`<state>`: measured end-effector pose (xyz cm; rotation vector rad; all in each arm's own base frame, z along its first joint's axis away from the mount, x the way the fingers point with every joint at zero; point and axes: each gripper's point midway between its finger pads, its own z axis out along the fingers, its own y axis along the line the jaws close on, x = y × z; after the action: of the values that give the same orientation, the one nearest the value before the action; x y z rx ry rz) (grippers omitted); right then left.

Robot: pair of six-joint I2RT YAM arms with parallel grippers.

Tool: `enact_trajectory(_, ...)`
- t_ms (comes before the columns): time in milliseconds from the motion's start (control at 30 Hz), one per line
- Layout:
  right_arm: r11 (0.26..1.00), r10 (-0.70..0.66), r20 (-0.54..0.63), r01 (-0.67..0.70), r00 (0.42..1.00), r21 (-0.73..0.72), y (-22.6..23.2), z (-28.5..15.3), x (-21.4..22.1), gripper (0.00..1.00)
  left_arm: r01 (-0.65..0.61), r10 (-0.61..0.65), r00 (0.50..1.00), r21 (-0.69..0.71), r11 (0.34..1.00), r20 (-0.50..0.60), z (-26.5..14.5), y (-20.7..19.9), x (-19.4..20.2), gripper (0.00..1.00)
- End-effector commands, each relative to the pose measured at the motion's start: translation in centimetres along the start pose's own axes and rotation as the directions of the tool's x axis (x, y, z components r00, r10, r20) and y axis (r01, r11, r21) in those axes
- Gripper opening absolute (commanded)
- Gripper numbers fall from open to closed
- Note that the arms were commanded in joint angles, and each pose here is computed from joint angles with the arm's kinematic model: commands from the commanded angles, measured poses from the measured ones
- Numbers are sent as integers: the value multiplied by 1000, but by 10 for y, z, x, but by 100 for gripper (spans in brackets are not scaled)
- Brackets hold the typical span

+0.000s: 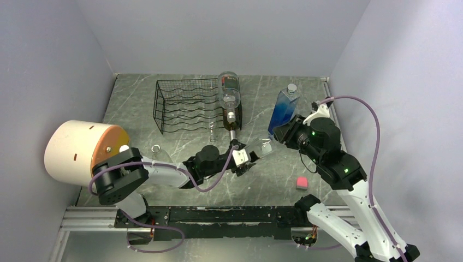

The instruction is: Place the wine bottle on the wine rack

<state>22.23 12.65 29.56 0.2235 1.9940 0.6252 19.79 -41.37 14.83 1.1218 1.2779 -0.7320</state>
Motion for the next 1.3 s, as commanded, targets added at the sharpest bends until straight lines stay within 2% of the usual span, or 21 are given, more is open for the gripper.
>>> enact_trajectory(0, 987, 95, 104, -80, 990, -136, 31, -13, -31, 1, -26, 25, 997, 14, 1000, 78, 10, 0, -26, 60)
enact_trajectory(67, 988, 86, 98, -72, 992, -138, 31, -13, -30, 5, -37, 36, 996, 6, 999, 81, 8, 1, -27, 39)
enact_trajectory(100, 988, 77, 94, -63, 993, -138, 31, -14, -29, 11, -48, 47, 995, 4, 999, 84, 7, 2, -29, 27)
enact_trajectory(133, 990, 55, 89, -43, 995, -131, 30, -14, -28, 21, -65, 65, 995, 0, 998, 82, 6, 4, -30, 8)
enact_trajectory(200, 994, -2, 75, 10, 997, -111, 27, -13, -27, 43, -106, 106, 991, -4, 994, 85, 4, 7, -36, 7)
enact_trajectory(267, 995, -57, 72, 63, 996, -77, 21, -16, -29, 58, -162, 163, 981, -15, 987, 103, -1, 11, -47, 7)
enact_trajectory(433, 978, -192, 128, 201, 973, -62, 23, -33, -50, 78, -380, 384, 918, -49, 923, 97, -4, 27, -74, 7)
enact_trajectory(533, 963, -257, 134, 265, 957, -46, 23, -40, -59, 82, -502, 503, 862, -36, 864, 68, -4, 33, -83, 7)
enact_trajectory(633, 940, -328, 92, 335, 940, -67, 25, -40, -53, 84, -608, 611, 788, -54, 792, 73, -9, 39, -95, 7)
enact_trajectory(867, 916, -383, 16, 382, 923, -119, 24, -33, -31, 84, -816, 835, 547, -189, 546, 53, -21, 61, -130, 7)
enact_trajectory(1000, 879, -429, -48, 404, 902, -251, 36, -28, -7, 84, -876, 900, 432, -213, 433, 52, -25, 63, -147, 7)
enact_trajectory(1067, 850, -461, -75, 417, 884, -321, 42, -28, 6, 84, -888, 916, 398, -231, 398, 50, -27, 66, -158, 7)
enact_trajectory(1133, 828, -490, -83, 434, 868, -354, 41, -29, 15, 85, -882, 921, 386, -269, 386, 57, -27, 70, -175, 7)
enact_trajectory(1267, 824, -520, -113, 462, 847, -327, 29, -25, 22, 87, -882, 928, 359, -290, 372, 99, -25, 65, -188, 7)
